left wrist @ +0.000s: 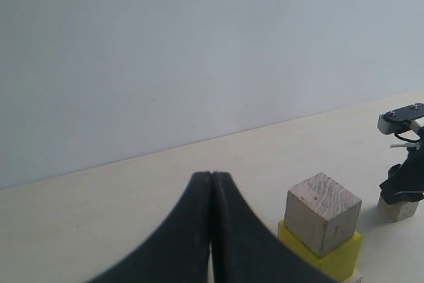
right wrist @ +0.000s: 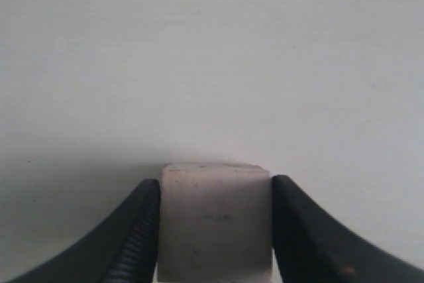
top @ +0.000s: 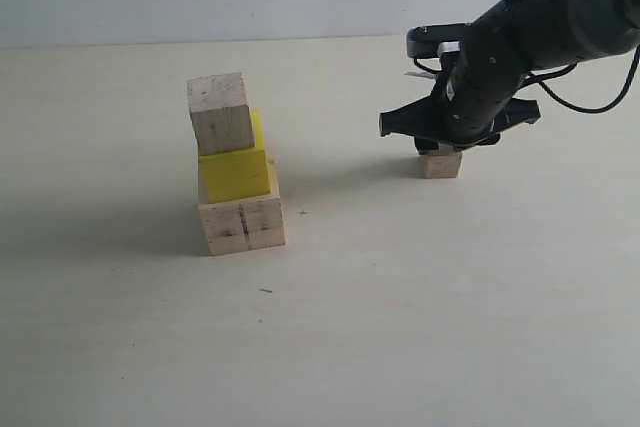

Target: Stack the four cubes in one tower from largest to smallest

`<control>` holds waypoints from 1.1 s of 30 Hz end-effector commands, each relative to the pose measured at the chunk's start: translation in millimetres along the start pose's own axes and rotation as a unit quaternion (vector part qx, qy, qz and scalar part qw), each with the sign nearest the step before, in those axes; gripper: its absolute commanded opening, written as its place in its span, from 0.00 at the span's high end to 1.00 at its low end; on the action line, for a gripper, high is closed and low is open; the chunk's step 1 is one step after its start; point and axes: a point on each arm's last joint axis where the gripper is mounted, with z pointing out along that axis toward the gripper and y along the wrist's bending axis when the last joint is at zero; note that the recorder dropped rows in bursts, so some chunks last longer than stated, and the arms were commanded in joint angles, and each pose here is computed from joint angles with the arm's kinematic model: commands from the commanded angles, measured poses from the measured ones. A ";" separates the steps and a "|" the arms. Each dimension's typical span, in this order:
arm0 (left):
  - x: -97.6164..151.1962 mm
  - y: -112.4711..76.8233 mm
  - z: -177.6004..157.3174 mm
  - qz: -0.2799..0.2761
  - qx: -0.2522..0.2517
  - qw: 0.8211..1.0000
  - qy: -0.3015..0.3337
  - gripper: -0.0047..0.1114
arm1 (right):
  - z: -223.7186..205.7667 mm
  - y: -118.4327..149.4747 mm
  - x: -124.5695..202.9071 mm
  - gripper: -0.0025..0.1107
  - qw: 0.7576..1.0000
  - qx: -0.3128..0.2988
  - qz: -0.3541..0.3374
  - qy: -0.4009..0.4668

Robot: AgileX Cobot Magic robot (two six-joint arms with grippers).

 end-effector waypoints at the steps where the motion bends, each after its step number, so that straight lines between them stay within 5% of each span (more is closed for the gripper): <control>1: 0.4 -0.1 -1.3 -0.006 -0.003 1.000 -0.005 0.96 | 0.4 -2.2 -1.4 0.74 1.000 0.001 0.008 -0.006; 7: 0.4 -0.1 -1.3 -0.006 -0.003 1.000 -0.005 0.96 | -1.1 -3.3 -0.5 0.98 1.000 0.006 0.011 0.001; 14: 0.1 0.1 -1.3 -0.011 -0.004 1.000 -0.006 0.96 | -33.5 -5.6 -12.2 0.98 1.000 -0.001 0.000 -0.031; 26: -0.7 0.5 -1.3 -0.020 -0.006 1.000 -0.011 0.96 | -151.0 -12.1 -37.9 0.98 0.996 -0.036 -0.035 -0.074; 33: -0.9 0.4 -1.3 -0.024 -0.005 1.000 -0.012 0.96 | -213.2 14.8 -32.6 0.98 0.991 -0.057 -0.079 -0.088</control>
